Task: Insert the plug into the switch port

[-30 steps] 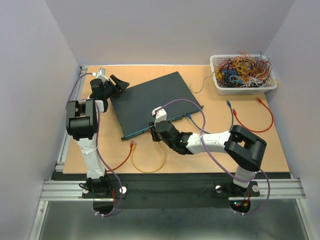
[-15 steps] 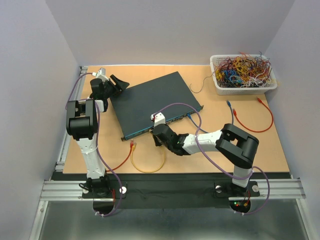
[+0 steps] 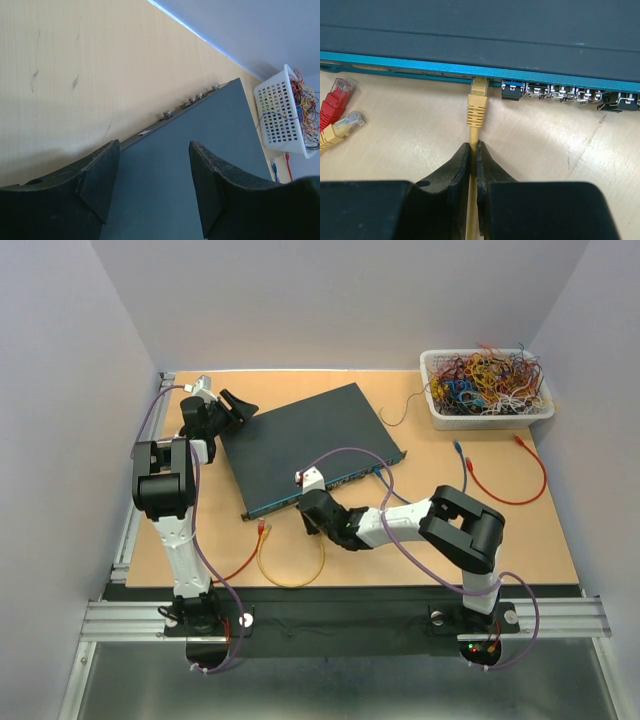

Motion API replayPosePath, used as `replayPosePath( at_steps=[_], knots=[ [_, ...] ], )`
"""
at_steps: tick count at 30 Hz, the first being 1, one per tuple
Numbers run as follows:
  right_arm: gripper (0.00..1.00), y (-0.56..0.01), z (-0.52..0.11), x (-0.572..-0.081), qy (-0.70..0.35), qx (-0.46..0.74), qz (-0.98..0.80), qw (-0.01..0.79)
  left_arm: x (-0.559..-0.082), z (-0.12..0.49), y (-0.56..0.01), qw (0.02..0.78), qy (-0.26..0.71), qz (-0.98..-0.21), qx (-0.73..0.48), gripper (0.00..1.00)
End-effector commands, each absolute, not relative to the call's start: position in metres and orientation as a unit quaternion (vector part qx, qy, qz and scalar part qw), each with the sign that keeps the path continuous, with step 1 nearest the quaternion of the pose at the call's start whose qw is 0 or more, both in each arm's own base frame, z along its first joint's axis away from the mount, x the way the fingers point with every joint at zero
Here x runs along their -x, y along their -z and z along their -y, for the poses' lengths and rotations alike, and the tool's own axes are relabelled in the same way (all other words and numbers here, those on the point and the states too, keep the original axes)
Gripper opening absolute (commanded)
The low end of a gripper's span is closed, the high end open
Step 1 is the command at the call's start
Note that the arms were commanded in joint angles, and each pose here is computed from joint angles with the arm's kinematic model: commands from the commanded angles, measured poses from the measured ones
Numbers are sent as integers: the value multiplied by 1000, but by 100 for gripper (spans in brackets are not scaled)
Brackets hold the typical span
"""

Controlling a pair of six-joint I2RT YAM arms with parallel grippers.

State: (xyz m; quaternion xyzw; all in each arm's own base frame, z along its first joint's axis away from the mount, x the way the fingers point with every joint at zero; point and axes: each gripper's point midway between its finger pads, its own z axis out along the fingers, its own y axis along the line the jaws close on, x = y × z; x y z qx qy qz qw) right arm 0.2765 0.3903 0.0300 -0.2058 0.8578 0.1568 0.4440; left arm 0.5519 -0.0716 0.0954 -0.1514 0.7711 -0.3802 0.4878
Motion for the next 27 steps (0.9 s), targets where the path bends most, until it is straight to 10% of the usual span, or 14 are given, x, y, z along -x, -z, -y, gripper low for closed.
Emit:
replayPosePath(
  at_steps=[1, 24, 27],
  knots=[
    [4, -56, -406, -302, -172, 163, -839, 489, -552, 77, -85, 470, 379, -784, 146, 68],
    [0, -135, -456, -376, -231, 107, -794, 553, -552, 78, -82, 463, 380, -787, 146, 60],
    [12, -140, -470, -376, -251, 117, -789, 549, -552, 78, -82, 463, 380, -787, 146, 60]
  ],
)
